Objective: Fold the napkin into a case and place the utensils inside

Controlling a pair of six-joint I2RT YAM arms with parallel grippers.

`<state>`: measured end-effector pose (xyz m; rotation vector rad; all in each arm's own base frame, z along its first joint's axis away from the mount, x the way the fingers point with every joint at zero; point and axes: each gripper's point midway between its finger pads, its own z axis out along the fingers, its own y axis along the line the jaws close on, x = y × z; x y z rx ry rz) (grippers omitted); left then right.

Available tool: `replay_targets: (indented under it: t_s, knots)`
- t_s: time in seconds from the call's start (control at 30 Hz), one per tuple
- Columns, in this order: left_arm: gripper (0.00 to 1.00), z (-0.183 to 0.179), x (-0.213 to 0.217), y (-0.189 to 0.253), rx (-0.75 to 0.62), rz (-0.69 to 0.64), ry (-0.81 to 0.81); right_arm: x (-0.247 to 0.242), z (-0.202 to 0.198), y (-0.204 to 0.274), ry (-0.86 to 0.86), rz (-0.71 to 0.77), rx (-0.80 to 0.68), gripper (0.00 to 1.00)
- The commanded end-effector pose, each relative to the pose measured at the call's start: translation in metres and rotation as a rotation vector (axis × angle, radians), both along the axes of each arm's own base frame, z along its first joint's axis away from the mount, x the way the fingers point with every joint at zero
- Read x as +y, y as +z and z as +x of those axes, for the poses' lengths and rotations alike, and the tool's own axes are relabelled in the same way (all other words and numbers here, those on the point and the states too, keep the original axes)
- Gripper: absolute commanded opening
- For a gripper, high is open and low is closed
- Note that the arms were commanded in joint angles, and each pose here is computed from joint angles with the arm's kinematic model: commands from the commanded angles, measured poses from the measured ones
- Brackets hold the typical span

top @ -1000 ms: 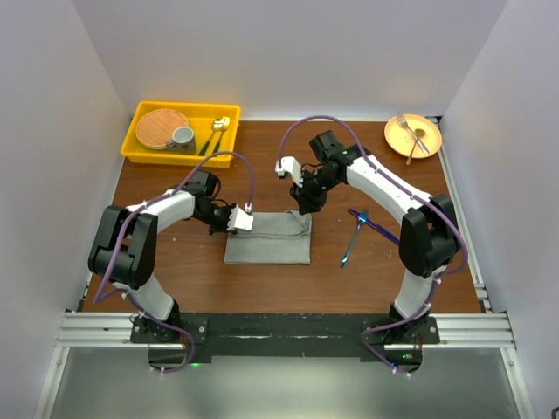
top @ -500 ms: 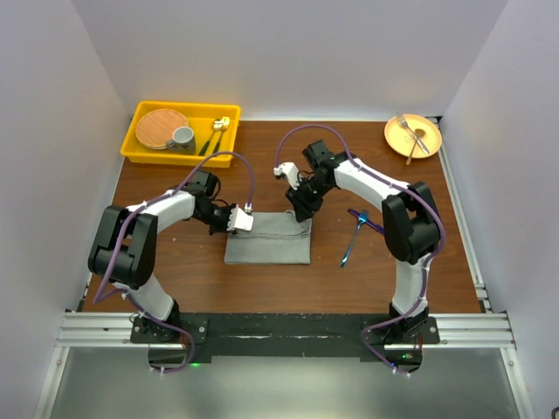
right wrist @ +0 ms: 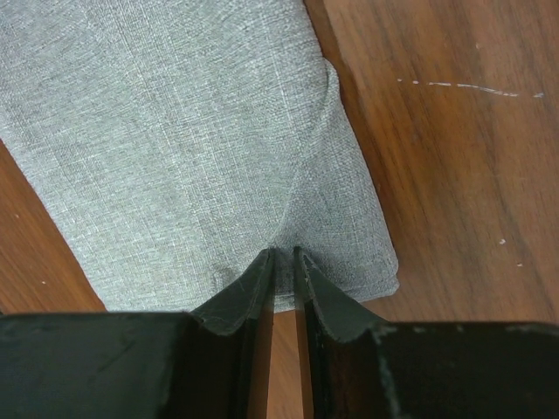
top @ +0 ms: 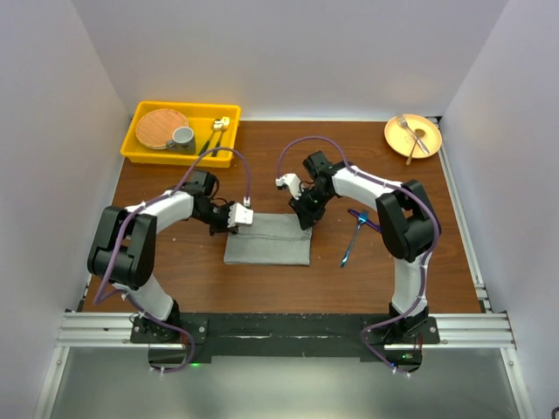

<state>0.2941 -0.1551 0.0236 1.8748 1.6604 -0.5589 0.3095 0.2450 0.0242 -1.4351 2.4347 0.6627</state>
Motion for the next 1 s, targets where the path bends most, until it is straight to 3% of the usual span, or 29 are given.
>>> replay_targets:
  t_s: [0.0, 0.13, 0.17, 0.23, 0.27, 0.37, 0.47, 0.57, 0.73, 0.97]
  knots:
    - [0.13, 0.015, -0.006, 0.057, 0.112, -0.247, 0.225, -0.005, 0.007, -0.014, -0.018, -0.044, -0.037, 0.19]
    - [0.23, 0.039, -0.002, 0.108, 0.308, -0.487, 0.545, -0.007, 0.010, -0.022, -0.043, -0.057, -0.041, 0.18]
    - [0.24, 0.037, -0.005, 0.115, 0.435, -0.531, 0.660, -0.007, 0.010, -0.023, -0.047, -0.060, -0.043, 0.18]
    - [0.29, 0.035, -0.014, 0.120, 0.533, -0.598, 0.720, -0.004, 0.014, -0.023, -0.057, -0.052, -0.057, 0.18]
    - [0.31, 0.032, -0.020, 0.125, 0.679, -0.638, 0.824, -0.004, 0.016, -0.024, -0.060, -0.053, -0.058, 0.18]
    - [0.40, 0.039, -0.030, 0.126, 0.783, -0.740, 0.939, -0.003, 0.021, -0.026, -0.061, -0.051, -0.074, 0.18]
    - [0.53, 0.035, -0.042, 0.126, 0.812, -0.795, 0.964, -0.003, 0.025, -0.026, -0.052, -0.050, -0.099, 0.18]
    - [0.57, 0.038, -0.053, 0.121, 0.867, -0.829, 1.000, -0.001, 0.028, -0.024, -0.038, -0.038, -0.119, 0.18]
    - [0.59, 0.040, -0.071, 0.102, 0.994, -0.856, 1.048, -0.001, 0.032, -0.022, -0.010, -0.039, -0.148, 0.18]
    - [0.56, 0.049, -0.092, 0.082, 1.039, -0.865, 1.046, -0.001, 0.035, -0.023, 0.014, -0.044, -0.165, 0.18]
